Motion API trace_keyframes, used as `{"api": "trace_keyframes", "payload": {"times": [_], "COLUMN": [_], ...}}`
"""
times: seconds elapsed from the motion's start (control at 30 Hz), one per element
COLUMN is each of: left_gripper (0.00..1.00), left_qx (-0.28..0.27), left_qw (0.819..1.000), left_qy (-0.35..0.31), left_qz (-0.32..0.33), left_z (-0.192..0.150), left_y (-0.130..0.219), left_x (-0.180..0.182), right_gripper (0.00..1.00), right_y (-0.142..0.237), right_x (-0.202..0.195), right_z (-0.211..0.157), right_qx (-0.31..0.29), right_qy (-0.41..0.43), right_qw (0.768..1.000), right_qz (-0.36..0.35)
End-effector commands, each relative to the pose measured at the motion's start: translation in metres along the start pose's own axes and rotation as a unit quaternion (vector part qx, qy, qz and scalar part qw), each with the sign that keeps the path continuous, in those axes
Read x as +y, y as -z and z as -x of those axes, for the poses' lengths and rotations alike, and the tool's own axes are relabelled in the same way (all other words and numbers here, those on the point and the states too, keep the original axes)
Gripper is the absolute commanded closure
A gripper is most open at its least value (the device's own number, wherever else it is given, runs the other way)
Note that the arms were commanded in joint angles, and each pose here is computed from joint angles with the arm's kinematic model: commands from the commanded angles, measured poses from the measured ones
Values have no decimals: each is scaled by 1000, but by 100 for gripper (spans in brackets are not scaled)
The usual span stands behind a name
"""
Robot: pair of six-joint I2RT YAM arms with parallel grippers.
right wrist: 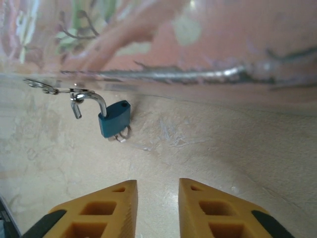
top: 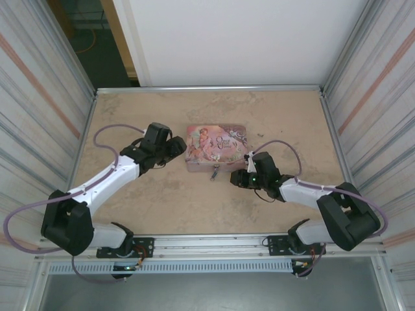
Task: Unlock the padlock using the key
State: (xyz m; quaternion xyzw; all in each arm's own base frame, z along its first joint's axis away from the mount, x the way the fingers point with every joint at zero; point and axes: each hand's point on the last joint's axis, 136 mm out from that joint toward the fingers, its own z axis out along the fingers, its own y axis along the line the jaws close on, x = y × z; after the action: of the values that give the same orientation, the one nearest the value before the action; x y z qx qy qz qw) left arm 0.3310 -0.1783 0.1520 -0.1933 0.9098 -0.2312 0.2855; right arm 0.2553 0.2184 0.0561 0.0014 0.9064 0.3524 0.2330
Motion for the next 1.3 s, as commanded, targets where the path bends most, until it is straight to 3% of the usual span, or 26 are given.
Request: {"api": "trace_keyframes", "payload": {"times": [0.0, 0.2, 0.43, 0.63, 0.73, 0.93, 1.27], "left_gripper": [33, 32, 32, 32, 32, 33, 33], "left_qx": [-11, 44, 107, 143, 162, 184, 190], "left_qw": [1000, 997, 987, 982, 979, 977, 979], "left_qy": [-17, -32, -33, -49, -47, -38, -18], "left_qz": [-12, -49, -119, -117, -115, -102, -67], "left_z": [15, 17, 13, 6, 0, -13, -40], "left_y": [1, -14, -37, -59, -70, -84, -75], "left_x": [-11, -16, -25, -25, -23, -13, 21], "right_gripper": [69, 53, 21, 5, 0, 1, 1], "right_y": [12, 24, 28, 27, 26, 22, 19], "right_x": [8, 17, 24, 27, 30, 32, 35], "right_z": [16, 30, 36, 40, 43, 47, 69], "right_qx": [-17, -43, -62, -73, -75, -78, -94], "right_qy": [23, 24, 11, 6, 8, 11, 65], "right_qw": [1000, 999, 997, 996, 996, 995, 992], "right_qz": [2, 17, 38, 50, 56, 57, 46]}}
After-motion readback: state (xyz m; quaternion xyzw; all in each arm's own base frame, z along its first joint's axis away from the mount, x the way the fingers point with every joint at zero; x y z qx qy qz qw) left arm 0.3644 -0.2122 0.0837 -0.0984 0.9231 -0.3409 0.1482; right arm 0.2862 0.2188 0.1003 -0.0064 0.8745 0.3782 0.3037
